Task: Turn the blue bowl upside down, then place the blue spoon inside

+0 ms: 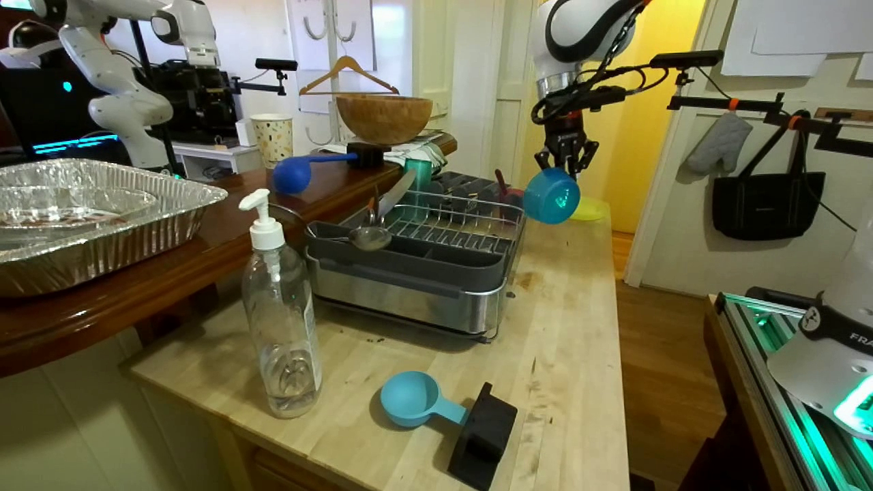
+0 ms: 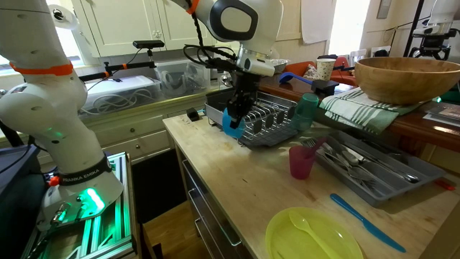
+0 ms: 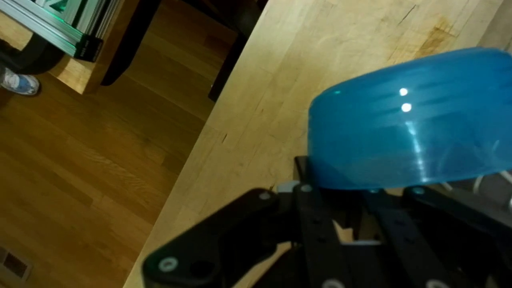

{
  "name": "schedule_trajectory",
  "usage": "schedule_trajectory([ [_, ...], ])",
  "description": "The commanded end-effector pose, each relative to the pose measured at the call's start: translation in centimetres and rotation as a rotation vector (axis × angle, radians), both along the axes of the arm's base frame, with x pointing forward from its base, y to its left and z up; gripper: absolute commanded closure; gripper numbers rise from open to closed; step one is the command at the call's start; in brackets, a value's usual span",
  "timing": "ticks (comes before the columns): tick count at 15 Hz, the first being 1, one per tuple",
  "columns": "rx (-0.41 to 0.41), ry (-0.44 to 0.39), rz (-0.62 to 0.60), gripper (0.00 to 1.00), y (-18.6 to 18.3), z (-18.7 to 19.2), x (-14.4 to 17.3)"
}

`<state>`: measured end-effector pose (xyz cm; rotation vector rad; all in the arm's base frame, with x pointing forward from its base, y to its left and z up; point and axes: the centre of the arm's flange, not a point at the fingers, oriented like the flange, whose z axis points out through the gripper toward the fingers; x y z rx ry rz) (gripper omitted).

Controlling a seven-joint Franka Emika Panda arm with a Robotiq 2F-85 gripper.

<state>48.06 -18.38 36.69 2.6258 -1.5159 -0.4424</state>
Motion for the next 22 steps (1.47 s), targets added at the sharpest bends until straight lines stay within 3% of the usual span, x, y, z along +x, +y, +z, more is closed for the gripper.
schedule_trajectory([
  [1, -0.081, -0.022, -0.038, 0.98, 2.5, -0.8, -2.6],
  [11, -0.297, 0.008, -0.108, 0.98, 2.5, -0.7, -5.1],
  [22, -0.556, 0.020, -0.219, 0.98, 1.4, -3.1, -5.0],
])
